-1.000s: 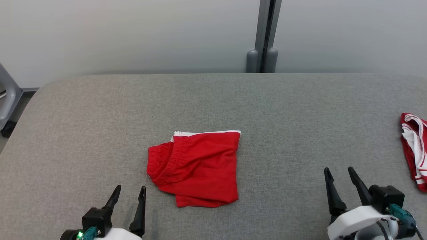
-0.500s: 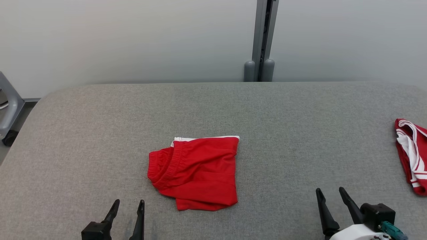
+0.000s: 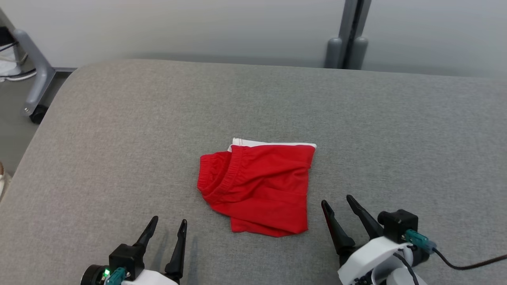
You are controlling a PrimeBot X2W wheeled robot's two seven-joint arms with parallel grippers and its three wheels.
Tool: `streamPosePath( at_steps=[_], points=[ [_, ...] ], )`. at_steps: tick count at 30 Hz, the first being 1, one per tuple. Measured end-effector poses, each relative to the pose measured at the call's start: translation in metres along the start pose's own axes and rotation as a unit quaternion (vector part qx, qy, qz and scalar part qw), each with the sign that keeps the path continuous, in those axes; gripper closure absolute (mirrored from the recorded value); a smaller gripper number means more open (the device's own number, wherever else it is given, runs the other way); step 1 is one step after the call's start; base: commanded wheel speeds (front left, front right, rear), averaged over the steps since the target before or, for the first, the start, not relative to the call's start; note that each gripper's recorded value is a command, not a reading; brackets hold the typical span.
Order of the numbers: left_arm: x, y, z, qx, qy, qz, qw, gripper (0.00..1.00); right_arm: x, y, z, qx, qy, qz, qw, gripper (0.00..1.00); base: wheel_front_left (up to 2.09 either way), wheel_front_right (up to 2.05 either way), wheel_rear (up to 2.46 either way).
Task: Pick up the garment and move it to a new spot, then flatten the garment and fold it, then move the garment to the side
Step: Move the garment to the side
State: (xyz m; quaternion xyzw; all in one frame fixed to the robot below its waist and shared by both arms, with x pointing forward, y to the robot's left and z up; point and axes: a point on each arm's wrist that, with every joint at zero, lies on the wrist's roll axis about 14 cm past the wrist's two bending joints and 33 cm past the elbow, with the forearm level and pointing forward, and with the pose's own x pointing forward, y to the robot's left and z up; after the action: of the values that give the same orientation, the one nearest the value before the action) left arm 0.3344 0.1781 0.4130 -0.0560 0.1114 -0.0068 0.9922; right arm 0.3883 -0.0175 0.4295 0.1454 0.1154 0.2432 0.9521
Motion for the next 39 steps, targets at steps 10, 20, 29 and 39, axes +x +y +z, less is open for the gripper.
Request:
streamPosePath(
  at_steps=[10, 20, 29, 39],
  points=[
    [-0.011, 0.025, -0.018, -0.005, 0.031, 0.038, 0.999, 0.00, 0.051, 0.028, -0.026, 0.065, 0.057, 0.048, 0.995, 0.00, 0.00, 0.00, 0.00],
    [-0.008, 0.030, -0.019, -0.006, 0.036, 0.044, 0.998, 0.00, 0.070, 0.040, -0.043, 0.093, 0.103, 0.066, 0.988, 1.00, 0.00, 0.00, 0.00],
    [0.008, -0.001, -0.010, 0.000, 0.021, -0.012, 1.000, 0.00, 0.047, -0.010, -0.016, 0.092, 0.052, -0.013, 0.994, 1.00, 0.00, 0.00, 0.00],
    [0.032, -0.080, 0.002, 0.009, 0.004, -0.136, 0.991, 0.00, -0.029, -0.071, -0.004, 0.107, 0.003, -0.129, 0.986, 1.00, 0.00, 0.00, 0.00]
  ],
)
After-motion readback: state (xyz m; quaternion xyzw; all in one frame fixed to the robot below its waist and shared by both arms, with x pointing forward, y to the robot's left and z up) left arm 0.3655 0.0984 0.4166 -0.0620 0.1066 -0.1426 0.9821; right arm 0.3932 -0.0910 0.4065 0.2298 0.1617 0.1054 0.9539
